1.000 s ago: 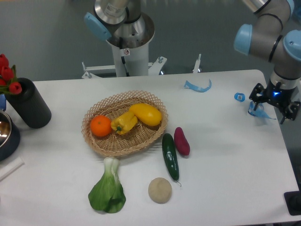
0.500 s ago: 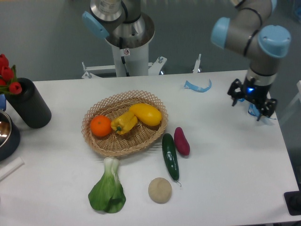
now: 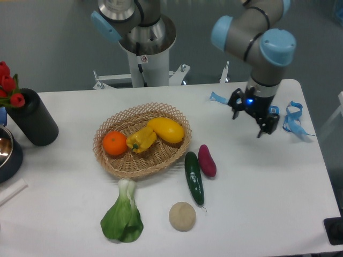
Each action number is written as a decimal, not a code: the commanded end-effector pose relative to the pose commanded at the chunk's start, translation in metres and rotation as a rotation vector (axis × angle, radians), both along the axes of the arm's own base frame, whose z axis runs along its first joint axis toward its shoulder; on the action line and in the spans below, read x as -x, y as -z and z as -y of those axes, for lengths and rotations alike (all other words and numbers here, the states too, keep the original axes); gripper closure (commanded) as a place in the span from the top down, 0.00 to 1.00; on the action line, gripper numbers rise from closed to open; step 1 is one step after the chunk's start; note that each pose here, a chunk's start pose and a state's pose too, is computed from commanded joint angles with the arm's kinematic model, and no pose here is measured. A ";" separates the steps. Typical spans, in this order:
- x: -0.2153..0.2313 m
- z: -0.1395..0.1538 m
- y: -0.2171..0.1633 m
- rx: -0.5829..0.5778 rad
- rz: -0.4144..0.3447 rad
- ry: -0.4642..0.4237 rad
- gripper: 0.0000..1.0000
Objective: Pick up the yellow pepper from the basket
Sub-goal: 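Move the open gripper over the wicker basket toward the yellow pepper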
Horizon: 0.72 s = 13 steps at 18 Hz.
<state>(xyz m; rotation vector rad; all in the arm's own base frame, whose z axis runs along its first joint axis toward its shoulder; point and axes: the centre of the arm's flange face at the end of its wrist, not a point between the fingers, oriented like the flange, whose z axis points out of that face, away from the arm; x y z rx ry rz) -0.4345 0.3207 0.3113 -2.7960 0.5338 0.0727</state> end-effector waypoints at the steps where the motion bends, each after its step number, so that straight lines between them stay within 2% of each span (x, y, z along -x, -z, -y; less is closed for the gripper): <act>1: -0.011 -0.005 -0.005 -0.028 0.007 0.003 1.00; 3: -0.039 -0.025 -0.006 -0.043 0.026 0.031 1.00; 8: -0.086 -0.069 0.004 -0.029 0.098 0.014 1.00; 13: -0.125 -0.073 0.038 0.014 0.173 0.035 1.00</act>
